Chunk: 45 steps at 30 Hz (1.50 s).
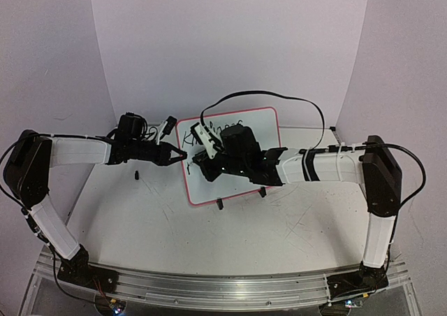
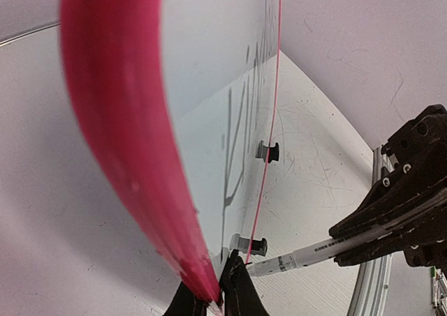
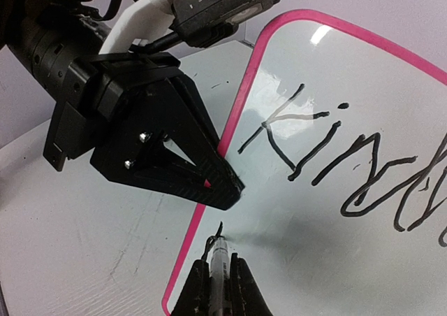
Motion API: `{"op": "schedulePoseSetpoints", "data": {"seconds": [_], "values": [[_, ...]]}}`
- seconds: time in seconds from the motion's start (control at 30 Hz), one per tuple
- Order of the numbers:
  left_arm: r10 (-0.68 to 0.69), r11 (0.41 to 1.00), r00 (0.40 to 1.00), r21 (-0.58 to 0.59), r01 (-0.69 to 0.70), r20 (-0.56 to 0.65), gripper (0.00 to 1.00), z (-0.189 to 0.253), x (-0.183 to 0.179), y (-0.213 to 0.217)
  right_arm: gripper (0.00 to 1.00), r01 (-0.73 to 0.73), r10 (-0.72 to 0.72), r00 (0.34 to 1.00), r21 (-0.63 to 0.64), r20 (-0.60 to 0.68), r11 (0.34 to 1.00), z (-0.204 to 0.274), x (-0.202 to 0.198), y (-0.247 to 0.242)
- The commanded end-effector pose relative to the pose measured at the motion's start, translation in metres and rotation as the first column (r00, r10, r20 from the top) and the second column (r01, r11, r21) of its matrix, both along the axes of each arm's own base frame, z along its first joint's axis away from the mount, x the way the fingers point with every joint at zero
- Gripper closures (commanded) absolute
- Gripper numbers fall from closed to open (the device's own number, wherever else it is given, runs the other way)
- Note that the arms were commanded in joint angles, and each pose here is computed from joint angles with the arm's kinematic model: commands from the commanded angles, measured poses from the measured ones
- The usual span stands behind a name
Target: Write a sentence on the whiteboard
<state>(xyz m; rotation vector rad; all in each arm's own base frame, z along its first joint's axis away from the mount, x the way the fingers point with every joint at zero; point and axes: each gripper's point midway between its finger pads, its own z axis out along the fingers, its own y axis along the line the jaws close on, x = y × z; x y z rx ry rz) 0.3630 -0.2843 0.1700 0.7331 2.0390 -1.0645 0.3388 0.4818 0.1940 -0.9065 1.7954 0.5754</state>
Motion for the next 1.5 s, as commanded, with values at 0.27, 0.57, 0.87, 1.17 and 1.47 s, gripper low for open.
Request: {"op": "schedulePoseSetpoints", "data": {"seconds": [0.27,0.57,0.87,1.17,1.47], "values": [[0.141,0.978,0.983,0.136,-0.156,0.116,1.00,-0.011,0.034,0.025,1.00,0.157,-0.158,0.986,0.020,0.056,0.987,0.017,0.024,-0.036],[0.140,0.979,0.984,0.136,-0.155,0.114,1.00,-0.011,0.034,0.024,1.00,0.109,-0.109,0.994,0.014,0.002,0.994,0.001,0.012,-0.033],[0.140,0.979,0.984,0.135,-0.155,0.115,1.00,-0.011,0.035,0.024,1.00,0.105,-0.104,0.993,0.004,-0.061,0.994,-0.020,0.004,-0.033],[0.139,0.978,0.984,0.138,-0.154,0.111,1.00,-0.013,0.034,0.024,1.00,0.095,-0.095,0.993,0.005,-0.069,0.995,-0.020,0.001,-0.032],[0.139,0.978,0.984,0.137,-0.155,0.114,1.00,-0.012,0.034,0.025,1.00,0.058,-0.057,0.995,0.001,-0.087,0.998,-0.025,-0.005,-0.027]]}}
